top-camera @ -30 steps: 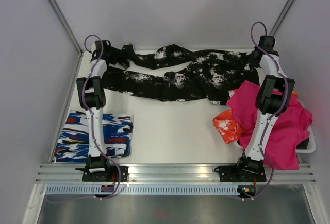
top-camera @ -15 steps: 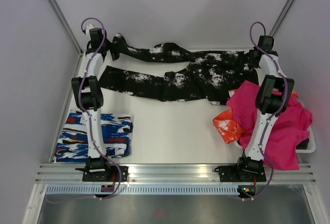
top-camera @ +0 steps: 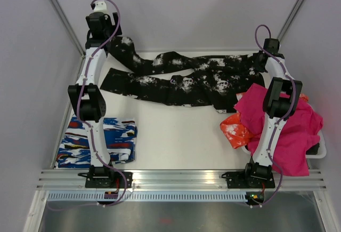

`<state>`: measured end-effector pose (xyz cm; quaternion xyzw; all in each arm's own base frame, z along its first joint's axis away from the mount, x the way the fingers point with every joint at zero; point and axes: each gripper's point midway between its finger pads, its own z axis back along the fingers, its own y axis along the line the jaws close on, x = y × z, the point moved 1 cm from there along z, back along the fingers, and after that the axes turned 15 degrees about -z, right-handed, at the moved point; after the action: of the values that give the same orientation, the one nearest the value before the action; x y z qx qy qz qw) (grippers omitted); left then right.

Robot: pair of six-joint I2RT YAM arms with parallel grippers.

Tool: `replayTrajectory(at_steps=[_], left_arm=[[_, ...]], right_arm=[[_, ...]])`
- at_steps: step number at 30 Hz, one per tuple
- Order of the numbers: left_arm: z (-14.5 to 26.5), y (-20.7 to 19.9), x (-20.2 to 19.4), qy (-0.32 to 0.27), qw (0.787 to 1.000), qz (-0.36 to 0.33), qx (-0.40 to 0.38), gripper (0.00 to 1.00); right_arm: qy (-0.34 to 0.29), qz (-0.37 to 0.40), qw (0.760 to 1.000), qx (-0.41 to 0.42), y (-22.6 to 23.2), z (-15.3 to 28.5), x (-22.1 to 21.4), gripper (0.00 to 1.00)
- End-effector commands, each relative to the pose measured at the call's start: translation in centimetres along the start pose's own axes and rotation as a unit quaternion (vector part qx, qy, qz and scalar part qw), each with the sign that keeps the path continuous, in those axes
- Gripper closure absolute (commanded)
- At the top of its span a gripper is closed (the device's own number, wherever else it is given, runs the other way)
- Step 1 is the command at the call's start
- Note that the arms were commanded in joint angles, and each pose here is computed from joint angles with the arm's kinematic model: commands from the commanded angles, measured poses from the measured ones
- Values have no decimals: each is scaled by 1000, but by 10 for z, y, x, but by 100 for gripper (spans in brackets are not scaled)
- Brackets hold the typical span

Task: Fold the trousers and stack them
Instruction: Flatten the trousers out

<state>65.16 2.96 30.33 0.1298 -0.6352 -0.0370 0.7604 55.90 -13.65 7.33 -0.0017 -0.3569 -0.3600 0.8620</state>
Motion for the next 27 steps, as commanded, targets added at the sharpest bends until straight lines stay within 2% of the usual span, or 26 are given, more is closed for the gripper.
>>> replayTrajectory(at_steps=[1,3,4,7,16,20,21,27], left_arm=[[5,28,-43,80,995,8,58,0],[4,39,-59,109,989,57,76,0],[3,53,-68,119,982,116,86,0],[-1,69,-100,157,960,215,82,4],[-26,49,-175,218,934,280,49,17],[-37,30,-188,216,928,305,13,34],[-39,23,-189,214,927,307,5,42],[-45,11,-212,234,912,336,15,65]], right_arm=[[-46,1,999,-19,-4,16,34,100],[-50,5,998,-27,-6,16,37,100],[-51,8,998,-30,-8,16,38,100],[-57,9,997,-44,-13,16,41,100],[-51,19,996,-72,-30,13,43,100],[-33,33,999,-18,-10,7,37,100],[-36,39,999,-5,-3,5,37,100],[-60,49,997,28,28,-2,52,100]])
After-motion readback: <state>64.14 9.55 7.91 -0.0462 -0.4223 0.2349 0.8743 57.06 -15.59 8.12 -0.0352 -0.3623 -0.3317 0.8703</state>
